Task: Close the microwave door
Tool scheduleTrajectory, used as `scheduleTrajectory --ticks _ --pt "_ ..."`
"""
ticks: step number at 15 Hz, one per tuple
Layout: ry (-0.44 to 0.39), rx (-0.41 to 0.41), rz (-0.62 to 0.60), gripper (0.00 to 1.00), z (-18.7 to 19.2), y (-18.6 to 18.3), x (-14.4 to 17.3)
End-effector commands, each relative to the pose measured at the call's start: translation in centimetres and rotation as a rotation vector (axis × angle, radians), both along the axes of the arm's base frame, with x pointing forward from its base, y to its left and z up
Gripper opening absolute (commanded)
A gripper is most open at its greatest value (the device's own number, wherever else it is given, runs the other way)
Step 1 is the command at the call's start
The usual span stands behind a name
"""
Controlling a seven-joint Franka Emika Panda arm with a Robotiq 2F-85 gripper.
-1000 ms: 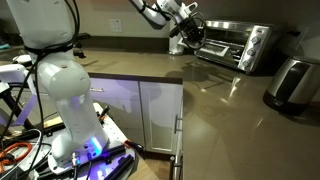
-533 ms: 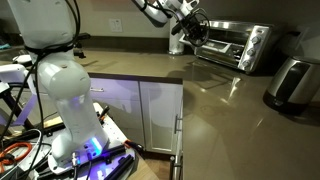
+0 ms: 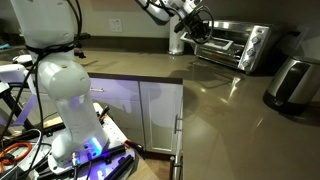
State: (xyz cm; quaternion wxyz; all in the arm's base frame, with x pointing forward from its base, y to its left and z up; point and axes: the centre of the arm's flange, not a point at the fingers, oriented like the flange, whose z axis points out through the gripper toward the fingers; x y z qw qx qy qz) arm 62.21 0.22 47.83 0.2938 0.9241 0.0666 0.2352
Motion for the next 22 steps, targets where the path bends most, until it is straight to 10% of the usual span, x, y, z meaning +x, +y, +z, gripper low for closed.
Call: scheduleTrajectory --ticks 1,22 --pt "0.034 -0.016 0.016 0.00 1.2 -1.6 1.4" --pt "-0.089 -0.205 0.073 0.00 3.6 -3.5 2.7"
